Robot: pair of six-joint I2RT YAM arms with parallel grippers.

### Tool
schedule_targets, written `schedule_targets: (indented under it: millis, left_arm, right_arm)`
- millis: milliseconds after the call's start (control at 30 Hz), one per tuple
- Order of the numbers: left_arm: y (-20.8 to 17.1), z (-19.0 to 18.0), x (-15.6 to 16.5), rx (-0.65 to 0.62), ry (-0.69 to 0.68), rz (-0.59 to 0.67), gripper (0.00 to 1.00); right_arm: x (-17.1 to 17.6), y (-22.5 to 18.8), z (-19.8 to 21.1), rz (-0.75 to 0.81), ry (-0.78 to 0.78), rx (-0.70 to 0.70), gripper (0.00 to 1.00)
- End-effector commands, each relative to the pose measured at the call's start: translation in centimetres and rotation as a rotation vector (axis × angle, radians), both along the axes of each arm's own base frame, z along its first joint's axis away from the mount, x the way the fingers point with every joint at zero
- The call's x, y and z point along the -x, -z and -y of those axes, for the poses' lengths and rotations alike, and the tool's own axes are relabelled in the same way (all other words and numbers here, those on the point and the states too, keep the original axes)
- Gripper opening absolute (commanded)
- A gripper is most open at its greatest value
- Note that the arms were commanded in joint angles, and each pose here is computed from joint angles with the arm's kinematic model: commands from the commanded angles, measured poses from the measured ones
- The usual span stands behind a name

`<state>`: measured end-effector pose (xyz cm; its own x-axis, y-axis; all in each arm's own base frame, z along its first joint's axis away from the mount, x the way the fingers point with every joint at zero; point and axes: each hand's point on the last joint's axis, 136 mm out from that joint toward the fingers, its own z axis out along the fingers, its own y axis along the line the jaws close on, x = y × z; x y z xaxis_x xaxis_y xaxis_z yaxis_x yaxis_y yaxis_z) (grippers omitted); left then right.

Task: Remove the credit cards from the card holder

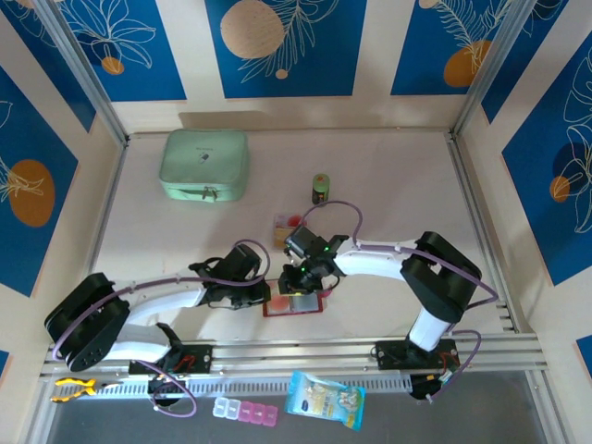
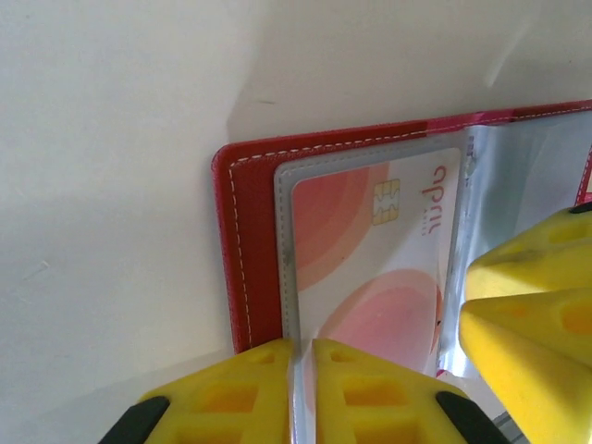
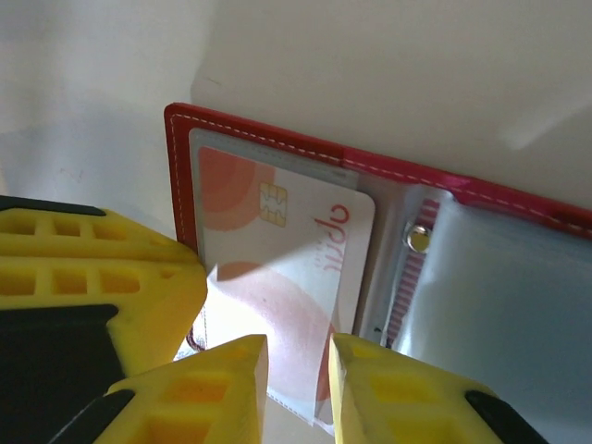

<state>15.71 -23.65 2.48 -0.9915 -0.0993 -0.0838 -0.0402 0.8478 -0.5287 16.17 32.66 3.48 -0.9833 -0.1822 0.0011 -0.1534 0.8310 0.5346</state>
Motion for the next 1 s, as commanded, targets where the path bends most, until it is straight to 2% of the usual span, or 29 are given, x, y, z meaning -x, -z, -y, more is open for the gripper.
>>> schedule_targets:
  millis: [0,400,533,967]
  left_arm:
    - [-0.3,-0.4,-0.4,-0.019,-0.005,0.010,0.13]
    - [0.1,-0.5,-0.2,-0.028,-0.004,0.002,0.12]
    - [0.4,-0.6,-0.2,-0.034,-0.005,-0.006,0.12]
    - [0.9,-0.7,0.1,-0.043,-0.005,-0.020,0.12]
  right_arm:
    - [0.1,-0.3,-1.2,-0.019,-0.013,-0.028,0.23]
    - [0.3,1.3,-0.4,-0.032,-0.007,0.038,0.26]
    - [0.2,1.5,0.3,-0.018,-0.005,0.075,0.29]
    - [0.2,1.6,1.2,0.014,-0.023,0.146,0.29]
